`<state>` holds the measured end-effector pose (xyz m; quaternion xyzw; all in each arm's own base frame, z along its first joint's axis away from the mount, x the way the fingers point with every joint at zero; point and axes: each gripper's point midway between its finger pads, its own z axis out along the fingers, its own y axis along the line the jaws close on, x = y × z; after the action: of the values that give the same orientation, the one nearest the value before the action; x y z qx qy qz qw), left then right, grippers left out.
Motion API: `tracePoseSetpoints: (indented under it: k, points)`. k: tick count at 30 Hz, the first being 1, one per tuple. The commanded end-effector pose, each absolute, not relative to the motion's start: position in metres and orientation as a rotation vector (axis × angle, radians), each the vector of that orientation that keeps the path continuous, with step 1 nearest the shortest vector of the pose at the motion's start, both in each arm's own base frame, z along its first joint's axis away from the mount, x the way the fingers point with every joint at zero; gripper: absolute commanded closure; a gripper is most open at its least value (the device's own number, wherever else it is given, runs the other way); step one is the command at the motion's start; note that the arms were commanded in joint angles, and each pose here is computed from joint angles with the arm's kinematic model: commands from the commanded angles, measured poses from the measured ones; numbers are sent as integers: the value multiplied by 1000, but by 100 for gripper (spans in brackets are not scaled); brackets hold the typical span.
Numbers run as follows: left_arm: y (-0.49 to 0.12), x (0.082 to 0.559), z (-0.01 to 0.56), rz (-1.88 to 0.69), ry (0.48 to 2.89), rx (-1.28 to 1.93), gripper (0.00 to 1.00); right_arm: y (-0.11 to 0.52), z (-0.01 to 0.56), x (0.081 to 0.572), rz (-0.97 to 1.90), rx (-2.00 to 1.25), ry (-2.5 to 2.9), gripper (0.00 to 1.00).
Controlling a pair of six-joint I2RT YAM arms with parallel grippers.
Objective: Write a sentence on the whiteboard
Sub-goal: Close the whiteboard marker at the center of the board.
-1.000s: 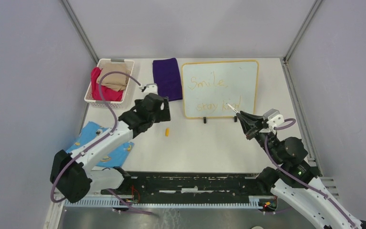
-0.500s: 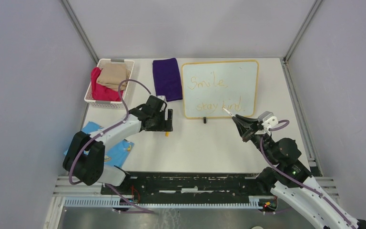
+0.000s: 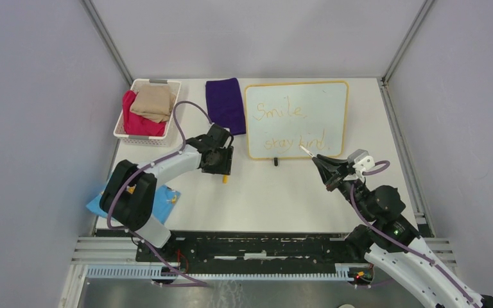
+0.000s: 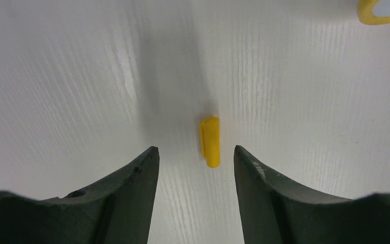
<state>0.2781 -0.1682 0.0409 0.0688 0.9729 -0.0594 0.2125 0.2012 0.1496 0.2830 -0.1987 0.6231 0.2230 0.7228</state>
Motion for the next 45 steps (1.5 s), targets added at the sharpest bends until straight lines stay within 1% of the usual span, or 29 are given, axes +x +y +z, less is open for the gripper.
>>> tracePoseSetpoints:
  k: [1, 6, 30, 42, 45]
  points:
    - [-175, 296, 51, -82, 2643, 274, 39, 148, 307, 200, 517, -398, 1326, 100]
    - [-178, 295, 41, -88, 2669, 289, 45, 147, 309, 199, 516, -397, 1326, 100]
    - [-178, 281, 10, -45, 2757, 311, 57, 145, 308, 199, 523, -376, 1327, 100]
    - [-176, 266, -2, -50, 2813, 325, 64, 146, 308, 199, 528, -378, 1333, 100]
    - [-177, 265, -3, -52, 2816, 328, 68, 146, 307, 199, 528, -378, 1333, 100]
